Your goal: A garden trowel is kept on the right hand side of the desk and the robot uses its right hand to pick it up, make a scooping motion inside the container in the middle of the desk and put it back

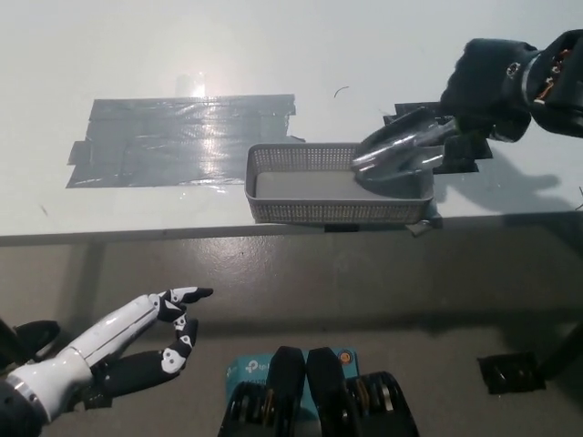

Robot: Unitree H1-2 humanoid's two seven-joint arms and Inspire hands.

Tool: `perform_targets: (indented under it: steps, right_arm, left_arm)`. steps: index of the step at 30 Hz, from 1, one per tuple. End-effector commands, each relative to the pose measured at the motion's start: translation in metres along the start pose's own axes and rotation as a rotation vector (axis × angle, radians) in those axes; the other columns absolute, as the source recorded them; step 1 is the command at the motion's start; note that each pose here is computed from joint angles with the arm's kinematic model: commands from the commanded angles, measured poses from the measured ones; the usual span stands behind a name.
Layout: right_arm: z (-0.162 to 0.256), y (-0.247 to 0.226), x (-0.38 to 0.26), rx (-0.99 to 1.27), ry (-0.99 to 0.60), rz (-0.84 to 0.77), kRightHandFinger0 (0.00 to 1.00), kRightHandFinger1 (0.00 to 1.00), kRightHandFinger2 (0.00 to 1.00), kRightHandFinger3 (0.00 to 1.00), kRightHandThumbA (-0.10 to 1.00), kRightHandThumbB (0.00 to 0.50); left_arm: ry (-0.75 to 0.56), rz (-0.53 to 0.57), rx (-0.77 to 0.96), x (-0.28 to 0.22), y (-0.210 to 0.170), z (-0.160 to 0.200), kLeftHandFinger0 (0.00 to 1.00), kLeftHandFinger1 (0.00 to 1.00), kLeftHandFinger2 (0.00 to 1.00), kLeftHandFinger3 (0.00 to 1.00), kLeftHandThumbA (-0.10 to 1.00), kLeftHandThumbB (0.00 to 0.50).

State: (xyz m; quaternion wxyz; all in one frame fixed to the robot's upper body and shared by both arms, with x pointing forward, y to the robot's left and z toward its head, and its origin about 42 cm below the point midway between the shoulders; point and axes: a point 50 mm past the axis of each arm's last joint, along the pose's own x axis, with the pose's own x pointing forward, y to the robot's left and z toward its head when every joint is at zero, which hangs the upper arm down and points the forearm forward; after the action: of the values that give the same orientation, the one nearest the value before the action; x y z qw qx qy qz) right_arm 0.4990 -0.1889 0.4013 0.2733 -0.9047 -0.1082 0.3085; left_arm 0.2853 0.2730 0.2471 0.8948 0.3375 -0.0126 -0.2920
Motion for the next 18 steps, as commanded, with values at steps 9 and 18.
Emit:
perform_targets:
  steps: [9,18]
  right_arm:
    - [0.001,-0.004,-0.024,-0.046,0.037,-0.002,0.00,0.07,0.31,0.44,0.22,0.003]
    - [0.036,0.012,-0.010,-0.061,-0.018,0.011,0.00,0.08,0.37,0.55,0.20,0.000]
  left_arm:
    - [-0.024,-0.004,0.071,0.005,0.015,0.015,1.00,1.00,0.99,1.00,1.00,0.270]
    - [-0.037,-0.013,0.078,0.010,0.017,0.018,1.00,1.00,1.00,1.00,1.00,0.280]
